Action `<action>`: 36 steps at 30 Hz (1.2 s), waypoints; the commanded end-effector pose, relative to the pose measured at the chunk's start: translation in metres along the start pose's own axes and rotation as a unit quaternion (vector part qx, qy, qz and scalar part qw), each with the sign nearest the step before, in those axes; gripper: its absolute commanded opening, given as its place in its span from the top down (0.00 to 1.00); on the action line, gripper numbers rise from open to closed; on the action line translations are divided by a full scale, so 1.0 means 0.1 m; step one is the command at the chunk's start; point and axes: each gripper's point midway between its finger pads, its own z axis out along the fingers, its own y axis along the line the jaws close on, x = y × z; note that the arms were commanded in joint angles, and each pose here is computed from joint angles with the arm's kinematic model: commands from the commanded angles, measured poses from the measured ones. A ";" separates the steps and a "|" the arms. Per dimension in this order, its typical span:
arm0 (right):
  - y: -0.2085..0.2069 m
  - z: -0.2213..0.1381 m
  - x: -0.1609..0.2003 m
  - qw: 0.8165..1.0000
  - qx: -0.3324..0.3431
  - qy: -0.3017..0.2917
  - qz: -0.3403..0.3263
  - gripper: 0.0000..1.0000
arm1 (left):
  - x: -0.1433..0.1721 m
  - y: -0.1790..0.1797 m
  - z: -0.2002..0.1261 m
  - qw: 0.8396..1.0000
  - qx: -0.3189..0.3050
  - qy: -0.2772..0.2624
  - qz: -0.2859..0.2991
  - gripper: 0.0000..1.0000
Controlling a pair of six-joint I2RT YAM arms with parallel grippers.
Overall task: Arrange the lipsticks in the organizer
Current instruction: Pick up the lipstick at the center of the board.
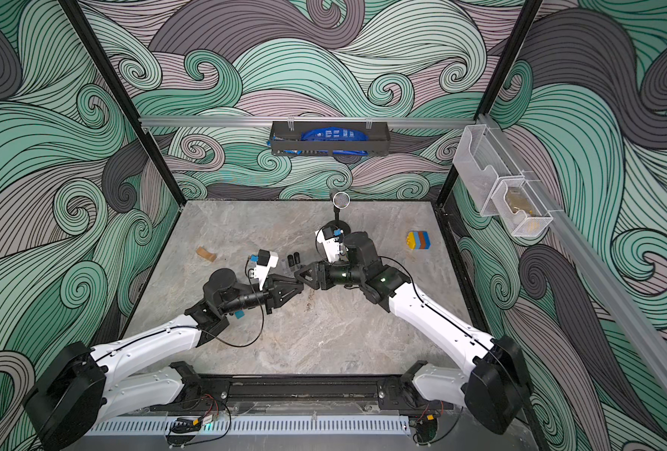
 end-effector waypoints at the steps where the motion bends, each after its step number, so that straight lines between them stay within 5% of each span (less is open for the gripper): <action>1: 0.12 0.00 -0.06 0.999 -0.036 -0.004 0.010 0.58 | -0.10 -0.11 0.02 1.000 0.019 -0.010 0.014 0.95; 4: 0.08 0.01 -0.05 0.999 -0.033 -0.006 0.026 0.70 | -0.09 -0.05 0.03 1.000 0.001 -0.002 0.007 0.89; 8: -0.09 0.00 -0.08 0.998 -0.003 -0.022 0.066 0.79 | -0.07 0.14 0.00 0.998 -0.067 0.015 0.001 0.60; 13: -0.40 -0.13 -0.20 0.989 0.074 -0.056 0.114 0.86 | 0.26 0.43 -0.13 0.968 -0.215 0.095 0.090 0.45; 17: -0.50 -0.16 -0.17 0.985 0.109 -0.059 0.124 0.86 | 0.41 0.42 -0.02 0.944 -0.247 0.146 0.164 0.42; 24: -0.48 -0.13 -0.04 0.983 0.110 -0.052 0.138 0.87 | 0.30 0.42 0.10 0.910 -0.291 0.149 0.255 0.44; 36: -0.46 -0.07 0.09 0.983 0.102 -0.040 0.147 0.86 | 0.16 0.39 0.22 0.889 -0.319 0.128 0.302 0.49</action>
